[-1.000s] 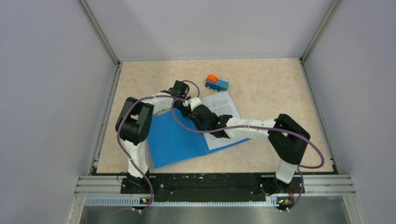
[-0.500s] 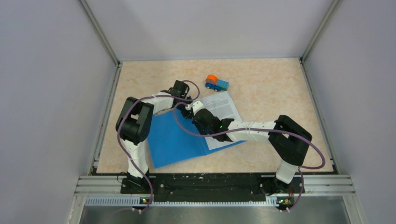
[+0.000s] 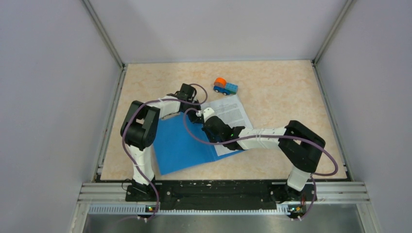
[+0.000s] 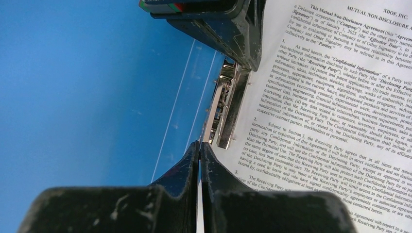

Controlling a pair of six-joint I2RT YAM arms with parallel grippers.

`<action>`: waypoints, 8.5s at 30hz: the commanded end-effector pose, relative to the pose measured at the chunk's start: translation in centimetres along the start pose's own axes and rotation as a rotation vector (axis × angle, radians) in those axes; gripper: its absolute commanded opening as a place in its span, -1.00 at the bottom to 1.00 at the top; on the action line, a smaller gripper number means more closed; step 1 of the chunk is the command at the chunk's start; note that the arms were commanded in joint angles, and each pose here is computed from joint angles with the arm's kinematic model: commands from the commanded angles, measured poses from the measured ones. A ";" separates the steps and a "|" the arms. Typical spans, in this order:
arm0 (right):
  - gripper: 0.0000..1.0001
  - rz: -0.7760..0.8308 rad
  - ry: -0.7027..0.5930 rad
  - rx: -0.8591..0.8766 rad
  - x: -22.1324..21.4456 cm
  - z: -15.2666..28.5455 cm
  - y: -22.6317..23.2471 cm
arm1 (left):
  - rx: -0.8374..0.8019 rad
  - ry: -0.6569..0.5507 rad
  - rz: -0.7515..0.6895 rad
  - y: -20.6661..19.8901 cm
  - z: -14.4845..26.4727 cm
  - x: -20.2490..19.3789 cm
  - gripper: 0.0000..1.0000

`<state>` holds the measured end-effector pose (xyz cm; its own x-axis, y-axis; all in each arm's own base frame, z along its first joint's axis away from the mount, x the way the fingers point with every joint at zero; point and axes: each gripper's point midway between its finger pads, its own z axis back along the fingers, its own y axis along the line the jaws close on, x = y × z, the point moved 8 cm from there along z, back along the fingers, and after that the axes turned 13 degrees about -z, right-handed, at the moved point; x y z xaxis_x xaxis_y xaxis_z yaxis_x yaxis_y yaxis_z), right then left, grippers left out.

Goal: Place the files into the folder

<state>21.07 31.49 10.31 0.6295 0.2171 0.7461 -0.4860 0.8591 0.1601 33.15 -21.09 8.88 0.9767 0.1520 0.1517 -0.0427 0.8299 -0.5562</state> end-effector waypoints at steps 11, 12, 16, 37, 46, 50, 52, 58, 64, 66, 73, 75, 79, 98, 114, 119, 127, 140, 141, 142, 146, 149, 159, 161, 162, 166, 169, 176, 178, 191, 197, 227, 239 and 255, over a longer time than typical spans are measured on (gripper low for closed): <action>-1.00 0.038 0.248 -0.107 -7.5 0.0 -2.9 | 0.205 0.037 0.027 4.4 -3.0 -2.1 -1.00; -1.00 0.036 0.250 -0.106 -7.6 -0.1 -2.8 | 0.206 0.038 0.030 4.5 -3.0 -2.2 -1.00; -1.00 0.039 0.268 -0.114 -8.1 -0.5 -3.0 | 0.204 0.036 0.031 4.5 -3.0 -2.1 -1.00; -1.00 0.036 0.322 0.023 -8.2 -1.4 -1.2 | 0.206 0.041 0.038 4.6 -3.3 -2.3 -1.00; -1.00 0.047 0.357 0.108 -8.1 -1.7 -0.2 | 0.203 0.037 0.041 4.5 -3.3 -2.3 -1.00; -1.00 0.041 0.345 0.095 -7.8 -1.6 -0.2 | 0.204 0.040 0.042 4.5 -3.4 -2.4 -1.00; -1.00 0.034 0.327 0.085 -7.3 -1.3 -0.2 | 0.201 0.036 0.039 4.3 -3.3 -2.2 -1.00; -1.00 -0.008 0.274 0.078 -5.2 -0.5 -0.2 | 0.197 0.031 0.031 4.1 -3.1 -2.0 -1.00; -1.00 -0.079 0.195 0.092 -2.5 0.9 -0.2 | 0.191 0.006 0.002 3.3 -2.3 -1.3 -1.00; -1.00 -0.102 0.170 0.096 -1.6 1.4 -0.1 | 0.184 0.000 -0.007 2.9 -1.9 -1.0 -1.00; -0.72 -0.222 0.017 0.075 1.5 3.5 -0.7 | 0.117 -0.087 -0.076 -0.4 0.9 1.3 -1.00; -0.66 -0.269 -0.038 0.073 2.3 4.0 -0.9 | 0.089 -0.123 -0.099 -1.7 2.0 2.0 -1.00; -0.49 -0.353 -0.136 0.045 3.5 4.7 -1.5 | 0.023 -0.179 -0.161 -4.8 3.9 3.1 -1.00; 0.24 -0.443 -0.227 -0.064 4.1 4.6 -3.0 | 0.249 -0.479 -0.274 -4.6 14.8 4.7 0.19; 0.46 -0.337 0.013 -0.209 2.8 -3.2 -1.2 | 0.531 -0.736 0.060 7.7 24.7 1.3 0.96; 0.43 -0.277 0.023 -0.234 2.8 -3.9 0.0 | 0.537 -0.725 0.125 10.0 23.7 0.4 0.96; 0.30 -0.212 0.044 -0.249 3.0 -4.5 1.3 | 0.578 -0.709 0.190 12.3 22.0 -0.2 0.97; -0.54 -0.263 0.134 -0.226 0.4 -3.4 -0.6 | 0.569 -0.660 0.280 15.5 19.7 0.0 0.96; -0.59 -0.284 0.137 -0.213 0.3 -3.1 -1.0 | 0.551 -0.653 0.283 15.5 19.5 0.0 0.96; -0.63 -0.302 0.142 -0.199 0.1 -2.9 -1.3 | 0.528 -0.648 0.289 15.6 19.3 0.0 0.96; -0.73 -0.365 0.170 -0.156 -0.9 -2.0 -2.7 | 0.452 -0.640 0.357 16.0 18.6 -0.3 0.97; -0.74 -0.405 0.182 -0.136 -1.4 -1.7 -3.6 | 0.396 -0.630 0.424 16.6 18.3 -0.8 0.96; -0.77 -0.484 0.202 -0.071 -2.4 -1.4 -4.8 | 0.270 -0.490 0.661 18.7 15.5 -4.3 0.66; -0.76 -0.490 0.206 -0.066 -2.6 -1.5 -4.8 | 0.222 -0.482 0.663 18.2 14.9 -4.7 0.49; -0.76 -0.493 0.206 -0.061 -2.6 -1.5 -4.7 | 0.203 -0.480 0.651 17.7 14.7 -4.8 0.42; -0.76 -0.517 0.212 -0.003 -2.1 -1.9 -3.9 | 0.151 -0.483 0.568 14.8 14.9 -4.5 0.21; -0.76 -0.547 0.214 0.081 -1.4 -2.5 -2.7 | 0.116 -0.509 0.499 12.7 16.1 -3.9 0.11; -0.72 -0.560 0.218 0.238 1.2 -3.8 1.6 | 0.051 -0.569 0.336 8.3 19.3 -2.1 -0.11; -0.56 -0.563 0.221 0.265 1.7 -3.9 2.7 | 0.046 -0.574 0.297 7.5 19.7 -1.7 -0.13; 0.06 -0.607 0.059 0.291 6.3 1.6 0.0 | -0.004 -0.526 0.104 3.9 19.4 -0.1 -0.18; 0.15 -0.653 -0.044 0.139 6.1 4.6 -6.8 | -0.046 -0.490 0.023 0.3 18.0 -0.2 -0.19; 0.29 -0.830 -0.183 -0.181 -2.1 10.3 -16.7 | 0.128 -0.091 -0.163 -1.0 1.0 -6.0 -0.20; 0.26 -0.815 -0.078 -0.038 -4.7 7.8 -11.2 | 0.394 -0.072 -0.240 5.3 3.5 -8.1 -0.20; 0.32 -0.673 -0.095 -0.079 -1.0 8.3 -8.2 | 0.176 -0.300 -0.353 -1.8 11.6 -4.5 0.04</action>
<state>17.86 19.95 9.36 0.7851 -0.4145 0.4602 0.0961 0.8156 0.5706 25.05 -16.69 12.87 0.9178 -0.0278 0.3960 0.1401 0.9561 -0.2576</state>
